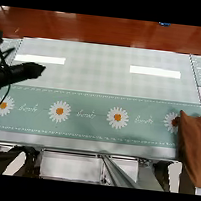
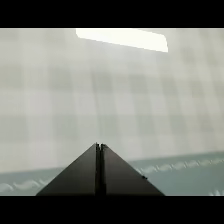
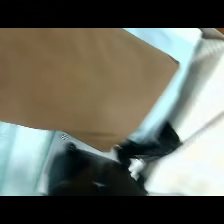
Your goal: Fold the shirts.
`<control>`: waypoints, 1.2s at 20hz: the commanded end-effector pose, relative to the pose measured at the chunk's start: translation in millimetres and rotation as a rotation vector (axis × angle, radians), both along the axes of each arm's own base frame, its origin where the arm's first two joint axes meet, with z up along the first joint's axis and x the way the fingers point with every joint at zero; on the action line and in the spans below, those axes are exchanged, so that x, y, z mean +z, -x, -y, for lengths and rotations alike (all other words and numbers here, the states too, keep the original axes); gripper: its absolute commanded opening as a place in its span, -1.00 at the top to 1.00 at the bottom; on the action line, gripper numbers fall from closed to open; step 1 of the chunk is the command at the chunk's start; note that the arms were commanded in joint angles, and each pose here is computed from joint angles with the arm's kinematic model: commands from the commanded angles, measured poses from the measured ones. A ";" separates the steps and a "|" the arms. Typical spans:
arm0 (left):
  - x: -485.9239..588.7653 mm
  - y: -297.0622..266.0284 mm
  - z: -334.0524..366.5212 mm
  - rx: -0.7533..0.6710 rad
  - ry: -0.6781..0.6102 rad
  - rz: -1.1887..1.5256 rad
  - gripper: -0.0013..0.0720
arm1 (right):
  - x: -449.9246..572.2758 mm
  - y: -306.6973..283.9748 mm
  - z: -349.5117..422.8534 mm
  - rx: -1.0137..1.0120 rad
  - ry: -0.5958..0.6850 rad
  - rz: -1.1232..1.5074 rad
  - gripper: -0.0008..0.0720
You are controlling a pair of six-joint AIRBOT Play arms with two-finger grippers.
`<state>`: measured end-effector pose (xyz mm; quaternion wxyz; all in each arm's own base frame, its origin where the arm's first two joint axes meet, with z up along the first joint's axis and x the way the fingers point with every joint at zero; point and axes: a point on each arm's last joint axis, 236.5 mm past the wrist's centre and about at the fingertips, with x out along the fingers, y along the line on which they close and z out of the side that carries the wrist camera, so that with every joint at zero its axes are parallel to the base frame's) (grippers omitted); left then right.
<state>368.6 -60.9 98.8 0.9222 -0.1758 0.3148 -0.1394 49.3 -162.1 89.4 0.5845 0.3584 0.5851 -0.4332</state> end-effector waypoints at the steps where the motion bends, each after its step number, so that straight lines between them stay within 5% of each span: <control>1: 31.1 -19.1 -31.6 0.074 -0.078 0.118 0.93 | 28.4 -99.8 8.2 0.187 0.027 0.397 0.90; 3: 59.2 -27.9 -48.8 0.096 -0.158 0.187 0.93 | 94.1 -179.1 21.4 0.257 0.147 0.767 0.90; 5: 95.6 -43.1 -50.2 0.129 -0.101 0.228 0.93 | 133.5 -232.2 6.4 0.389 0.177 0.920 0.90; 10: 77.6 -70.0 17.6 -0.095 -0.118 -0.012 0.93 | 82.9 -356.2 -158.1 1.042 0.029 0.705 0.90; 13: -13.9 -58.0 54.8 -0.223 -0.277 -0.295 0.93 | 7.4 -385.5 -248.8 1.287 0.032 0.474 0.90; 17: -80.8 -42.2 70.1 -0.202 -0.233 -0.513 0.93 | -92.9 -361.3 -259.2 1.268 -0.117 0.131 0.90; 24: -78.7 -48.1 70.2 -0.194 -0.231 -0.489 0.93 | -98.1 -371.9 -255.4 1.263 -0.091 0.151 0.90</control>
